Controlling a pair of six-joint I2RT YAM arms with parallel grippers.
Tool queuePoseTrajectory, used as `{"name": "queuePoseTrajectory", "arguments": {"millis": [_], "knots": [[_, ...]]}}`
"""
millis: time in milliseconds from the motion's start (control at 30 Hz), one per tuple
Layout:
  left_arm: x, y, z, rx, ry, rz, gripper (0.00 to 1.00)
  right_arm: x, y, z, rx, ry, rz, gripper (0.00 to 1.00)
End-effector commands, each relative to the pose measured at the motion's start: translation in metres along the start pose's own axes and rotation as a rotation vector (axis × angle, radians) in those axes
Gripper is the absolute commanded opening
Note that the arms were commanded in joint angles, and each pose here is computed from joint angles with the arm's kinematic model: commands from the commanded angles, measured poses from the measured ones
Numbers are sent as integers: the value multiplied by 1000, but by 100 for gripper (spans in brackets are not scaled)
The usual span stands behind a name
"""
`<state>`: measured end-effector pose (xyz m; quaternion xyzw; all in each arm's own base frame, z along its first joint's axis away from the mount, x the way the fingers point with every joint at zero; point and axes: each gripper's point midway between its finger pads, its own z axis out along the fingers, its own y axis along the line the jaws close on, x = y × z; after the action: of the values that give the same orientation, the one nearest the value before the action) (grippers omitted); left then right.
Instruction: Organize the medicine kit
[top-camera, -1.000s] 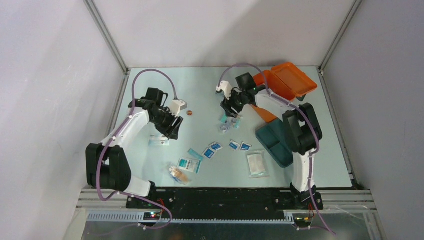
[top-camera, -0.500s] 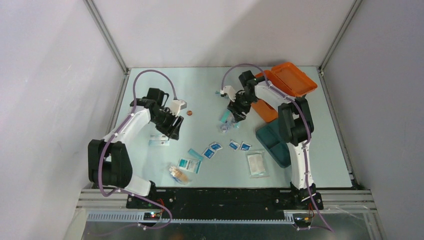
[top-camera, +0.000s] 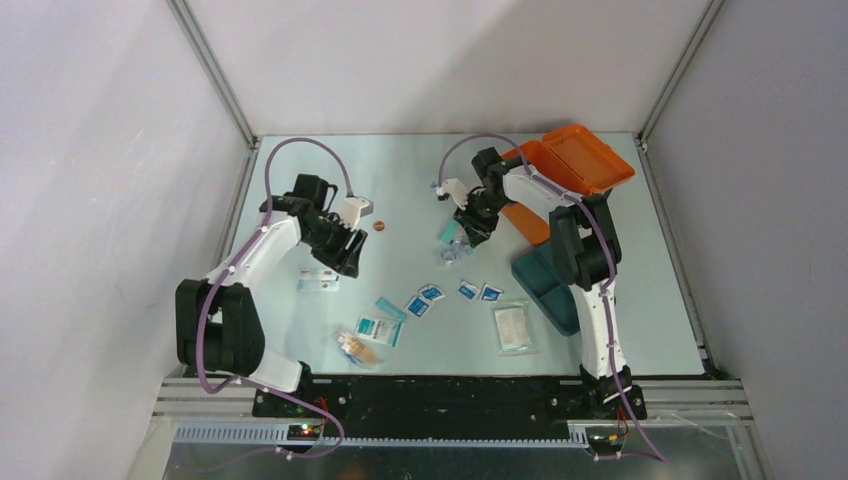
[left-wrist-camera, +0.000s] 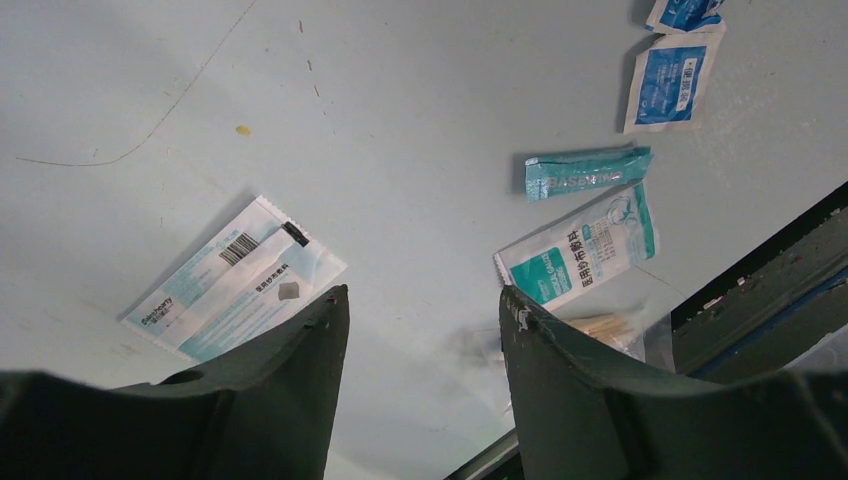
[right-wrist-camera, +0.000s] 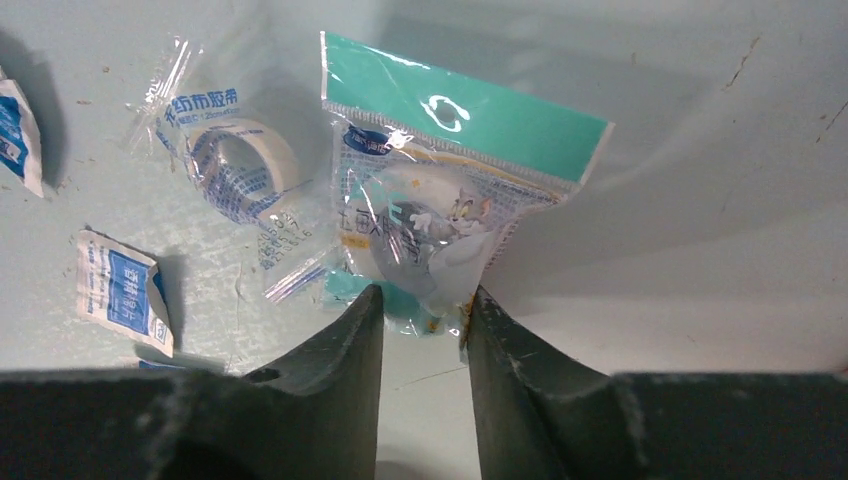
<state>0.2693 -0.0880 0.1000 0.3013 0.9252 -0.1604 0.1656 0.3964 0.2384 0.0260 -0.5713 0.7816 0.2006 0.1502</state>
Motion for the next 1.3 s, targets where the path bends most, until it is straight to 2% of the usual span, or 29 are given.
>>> {"name": "queuePoseTrajectory", "arguments": {"millis": [0, 67, 167, 233, 400, 567, 733, 867, 900, 967, 1167, 1267], "knots": [[-13, 2, -9, -14, -53, 2, 62, -16, -2, -7, 23, -41, 34, 32], [-13, 1, -7, -9, -52, 3, 62, -29, 2, -18, 22, -74, 46, 24], [-14, 1, -5, 3, -51, 2, 62, -53, 7, -40, 26, -137, 56, 6], [-16, 1, -4, 11, -50, -2, 62, -69, 12, -57, 24, -185, 70, 0], [-27, 4, -5, 14, -63, 4, 62, -105, 25, -102, 21, -330, 126, 0], [-39, 8, -6, 15, -76, 3, 62, -119, 16, -161, 72, -496, 330, 0], [-49, 11, -5, 21, -77, -21, 62, -80, -22, -217, 254, -617, 610, 0], [-56, 15, -1, 23, -69, -49, 62, -29, -54, -239, 426, -653, 1000, 0], [-58, 17, -2, 13, -70, -51, 62, -17, -58, -240, 460, -658, 1122, 0], [-59, 21, -2, -5, -61, -64, 62, 8, -60, -232, 515, -632, 1255, 0], [-55, 23, -6, -29, -33, -81, 62, 47, -77, -230, 677, -598, 1506, 0], [-51, 25, -7, -41, -13, -90, 62, 56, -86, -218, 680, -575, 1613, 0]]}}
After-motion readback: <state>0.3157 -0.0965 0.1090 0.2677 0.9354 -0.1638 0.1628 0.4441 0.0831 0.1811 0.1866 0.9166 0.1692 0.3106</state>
